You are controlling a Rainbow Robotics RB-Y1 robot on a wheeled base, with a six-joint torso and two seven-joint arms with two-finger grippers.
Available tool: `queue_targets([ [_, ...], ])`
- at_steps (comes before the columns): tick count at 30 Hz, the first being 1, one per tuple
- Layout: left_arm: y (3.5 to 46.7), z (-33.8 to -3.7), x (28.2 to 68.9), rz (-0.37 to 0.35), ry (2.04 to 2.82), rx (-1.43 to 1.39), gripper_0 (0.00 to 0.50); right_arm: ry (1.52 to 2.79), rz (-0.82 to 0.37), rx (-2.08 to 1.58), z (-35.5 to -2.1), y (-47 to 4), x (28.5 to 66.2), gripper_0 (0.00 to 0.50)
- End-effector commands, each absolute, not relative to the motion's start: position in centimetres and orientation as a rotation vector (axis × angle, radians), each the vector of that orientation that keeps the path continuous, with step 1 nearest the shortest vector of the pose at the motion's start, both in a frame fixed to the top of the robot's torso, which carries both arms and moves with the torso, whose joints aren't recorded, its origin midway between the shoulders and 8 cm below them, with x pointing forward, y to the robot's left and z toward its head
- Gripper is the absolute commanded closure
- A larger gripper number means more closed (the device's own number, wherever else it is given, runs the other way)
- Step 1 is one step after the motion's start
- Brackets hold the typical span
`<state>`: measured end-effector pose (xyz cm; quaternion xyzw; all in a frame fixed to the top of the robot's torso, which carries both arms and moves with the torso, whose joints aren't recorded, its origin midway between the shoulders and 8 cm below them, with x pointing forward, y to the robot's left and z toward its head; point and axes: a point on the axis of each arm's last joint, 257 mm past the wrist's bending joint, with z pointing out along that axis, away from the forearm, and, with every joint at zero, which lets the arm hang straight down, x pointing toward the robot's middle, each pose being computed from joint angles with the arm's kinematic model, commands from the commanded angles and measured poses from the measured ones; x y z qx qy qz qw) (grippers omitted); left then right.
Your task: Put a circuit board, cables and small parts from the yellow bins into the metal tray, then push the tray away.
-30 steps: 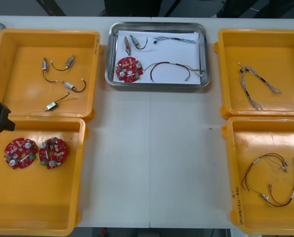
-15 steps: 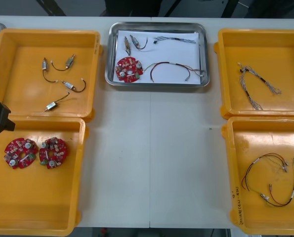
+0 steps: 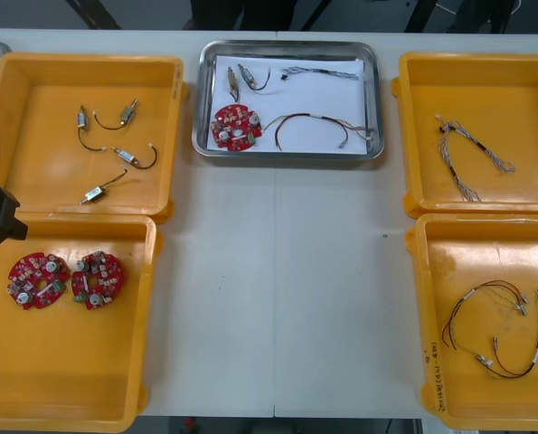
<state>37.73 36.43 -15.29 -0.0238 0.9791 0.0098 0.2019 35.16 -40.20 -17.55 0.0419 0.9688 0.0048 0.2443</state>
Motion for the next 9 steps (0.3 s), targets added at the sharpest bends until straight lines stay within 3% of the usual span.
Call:
queue_targets([
  [1, 38.28, -13.71, 37.46, 0.123, 2.707, 0.011, 0.000, 2.642, -0.012, 0.186, -16.97, -41.35, 34.65, 0.000],
  [9, 38.28, -13.71, 37.46, 0.123, 2.707, 0.011, 0.000, 2.642, -0.012, 0.186, -16.97, -41.35, 34.65, 0.000],
])
